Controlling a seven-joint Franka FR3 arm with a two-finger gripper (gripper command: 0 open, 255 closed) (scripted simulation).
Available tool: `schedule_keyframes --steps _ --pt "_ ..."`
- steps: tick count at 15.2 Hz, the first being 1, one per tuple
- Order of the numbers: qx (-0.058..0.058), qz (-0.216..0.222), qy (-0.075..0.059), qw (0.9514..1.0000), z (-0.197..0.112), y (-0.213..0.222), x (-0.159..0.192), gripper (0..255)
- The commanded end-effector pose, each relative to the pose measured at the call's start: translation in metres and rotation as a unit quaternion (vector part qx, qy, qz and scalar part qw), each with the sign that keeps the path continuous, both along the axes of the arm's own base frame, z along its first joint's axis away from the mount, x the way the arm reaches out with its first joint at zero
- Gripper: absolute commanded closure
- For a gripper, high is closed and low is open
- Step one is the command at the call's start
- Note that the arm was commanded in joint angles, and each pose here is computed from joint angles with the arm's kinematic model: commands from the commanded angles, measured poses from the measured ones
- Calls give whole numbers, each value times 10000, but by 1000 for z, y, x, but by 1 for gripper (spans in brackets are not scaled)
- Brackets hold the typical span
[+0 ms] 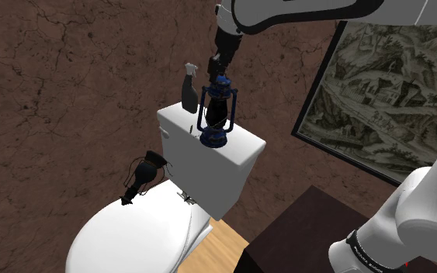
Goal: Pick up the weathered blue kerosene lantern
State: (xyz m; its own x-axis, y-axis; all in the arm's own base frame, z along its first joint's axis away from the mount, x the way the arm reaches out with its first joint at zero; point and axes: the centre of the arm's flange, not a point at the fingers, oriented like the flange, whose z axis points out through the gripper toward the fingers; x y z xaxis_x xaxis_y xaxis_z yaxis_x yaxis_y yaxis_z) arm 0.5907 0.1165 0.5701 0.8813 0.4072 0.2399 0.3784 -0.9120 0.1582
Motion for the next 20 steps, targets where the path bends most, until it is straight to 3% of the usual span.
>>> schedule_keyframes --steps 1,8,20 --pt "-1 -2 6 10000 -1 0 0 255" --pt "-1 -2 6 10000 -1 0 0 255" --pt "-1 -2 6 10000 63 0 0 255"
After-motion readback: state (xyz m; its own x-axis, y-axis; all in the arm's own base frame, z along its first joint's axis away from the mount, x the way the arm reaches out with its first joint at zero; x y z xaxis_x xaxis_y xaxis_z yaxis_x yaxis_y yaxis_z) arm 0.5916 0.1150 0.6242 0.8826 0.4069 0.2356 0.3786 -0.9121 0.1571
